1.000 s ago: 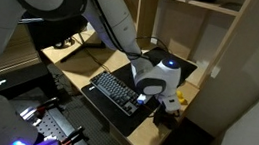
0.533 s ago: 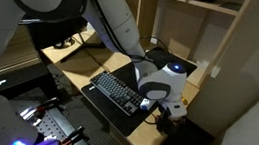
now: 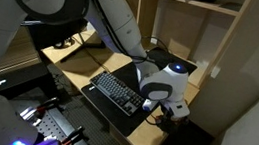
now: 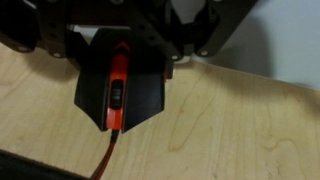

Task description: Move the mouse to the left

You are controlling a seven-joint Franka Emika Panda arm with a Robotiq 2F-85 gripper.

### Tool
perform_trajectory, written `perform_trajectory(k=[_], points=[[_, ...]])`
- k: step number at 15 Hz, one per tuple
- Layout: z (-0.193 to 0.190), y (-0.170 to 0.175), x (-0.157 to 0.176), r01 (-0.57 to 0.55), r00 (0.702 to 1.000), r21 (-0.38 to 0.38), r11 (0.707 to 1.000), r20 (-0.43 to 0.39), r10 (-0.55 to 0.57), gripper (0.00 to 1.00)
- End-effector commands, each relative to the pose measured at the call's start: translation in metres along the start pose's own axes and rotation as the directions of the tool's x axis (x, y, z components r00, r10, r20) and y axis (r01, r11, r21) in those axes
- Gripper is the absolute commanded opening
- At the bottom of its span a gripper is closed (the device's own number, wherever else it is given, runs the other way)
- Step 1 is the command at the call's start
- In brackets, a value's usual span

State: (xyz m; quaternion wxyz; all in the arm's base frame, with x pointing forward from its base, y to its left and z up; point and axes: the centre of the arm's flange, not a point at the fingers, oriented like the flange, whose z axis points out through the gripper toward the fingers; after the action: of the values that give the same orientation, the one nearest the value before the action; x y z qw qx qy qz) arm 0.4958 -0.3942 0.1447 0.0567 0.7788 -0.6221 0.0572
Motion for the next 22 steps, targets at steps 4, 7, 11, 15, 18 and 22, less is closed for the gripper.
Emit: perform_trajectory(k=[4,7,11,15,18,22], points=[[0.008,-0.002,0.007,0.131,0.990,0.066,0.989,0.041,-0.133,0.45],[-0.087,-0.008,-0.034,0.268,0.962,0.151,0.952,0.019,-0.274,0.45],[-0.164,-0.016,-0.073,0.432,0.901,0.213,0.876,-0.064,-0.429,0.45],[-0.158,-0.031,-0.064,0.410,0.912,0.222,0.885,-0.078,-0.403,0.70],[-0.161,-0.030,-0.097,0.494,0.866,0.251,0.832,-0.056,-0.497,0.45],[-0.195,-0.043,-0.190,0.643,0.748,0.337,0.688,-0.085,-0.658,0.45]])
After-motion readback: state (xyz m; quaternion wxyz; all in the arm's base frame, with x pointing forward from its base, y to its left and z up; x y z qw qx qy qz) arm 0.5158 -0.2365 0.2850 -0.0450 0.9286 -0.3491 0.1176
